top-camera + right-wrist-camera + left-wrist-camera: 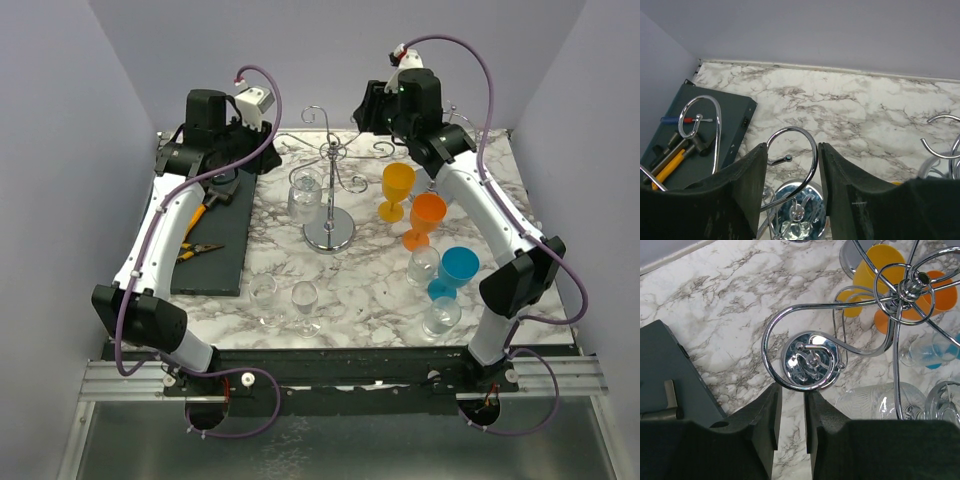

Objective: Place the wine glass upside down on the wine glass rack
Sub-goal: Adjust the wine rack at the center of the board.

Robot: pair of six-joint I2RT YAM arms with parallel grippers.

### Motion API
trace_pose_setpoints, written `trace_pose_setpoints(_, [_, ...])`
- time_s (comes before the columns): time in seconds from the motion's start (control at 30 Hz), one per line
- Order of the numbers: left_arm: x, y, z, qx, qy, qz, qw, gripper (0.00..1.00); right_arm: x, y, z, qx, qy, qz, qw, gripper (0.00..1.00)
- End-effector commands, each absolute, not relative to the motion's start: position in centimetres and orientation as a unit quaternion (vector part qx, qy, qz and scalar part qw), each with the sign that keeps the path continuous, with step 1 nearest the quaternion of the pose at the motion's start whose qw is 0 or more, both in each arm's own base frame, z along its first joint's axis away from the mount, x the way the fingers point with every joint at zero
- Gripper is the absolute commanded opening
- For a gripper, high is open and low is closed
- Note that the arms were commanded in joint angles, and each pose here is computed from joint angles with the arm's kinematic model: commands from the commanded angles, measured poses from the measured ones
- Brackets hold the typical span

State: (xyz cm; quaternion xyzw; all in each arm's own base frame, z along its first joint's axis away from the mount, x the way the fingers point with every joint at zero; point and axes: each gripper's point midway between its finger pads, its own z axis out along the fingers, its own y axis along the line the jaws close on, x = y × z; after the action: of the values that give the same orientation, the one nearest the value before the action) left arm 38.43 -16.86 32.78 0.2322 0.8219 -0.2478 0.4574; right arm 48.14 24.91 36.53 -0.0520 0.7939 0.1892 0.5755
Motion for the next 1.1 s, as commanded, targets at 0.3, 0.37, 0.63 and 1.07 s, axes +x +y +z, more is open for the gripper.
trace_pose_setpoints(0.3, [41.8,-17.2,34.1,0.24,0.808,-0.231,0.485,0.29,46.3,25.5,35.2,-0.043,0.797,0.23,0.557,0.27])
trace_pose_setpoints(0.37, [42.3,-17.1,34.2,0.241,0.808,-0.226,0.488,0.29,45.9,25.3,35.2,-0.041,0.794,0.233,0.56,0.23])
trace_pose_setpoints(0.63, [43.7,-17.0,34.6,0.246,0.804,-0.211,0.498,0.28,44.6,25.0,34.7,-0.035,0.792,0.245,0.558,0.08])
trace_pose_setpoints(1.07, [45.7,-16.4,34.5,0.261,0.8,-0.175,0.51,0.28,42.5,23.7,34.3,-0.016,0.79,0.253,0.559,0.0])
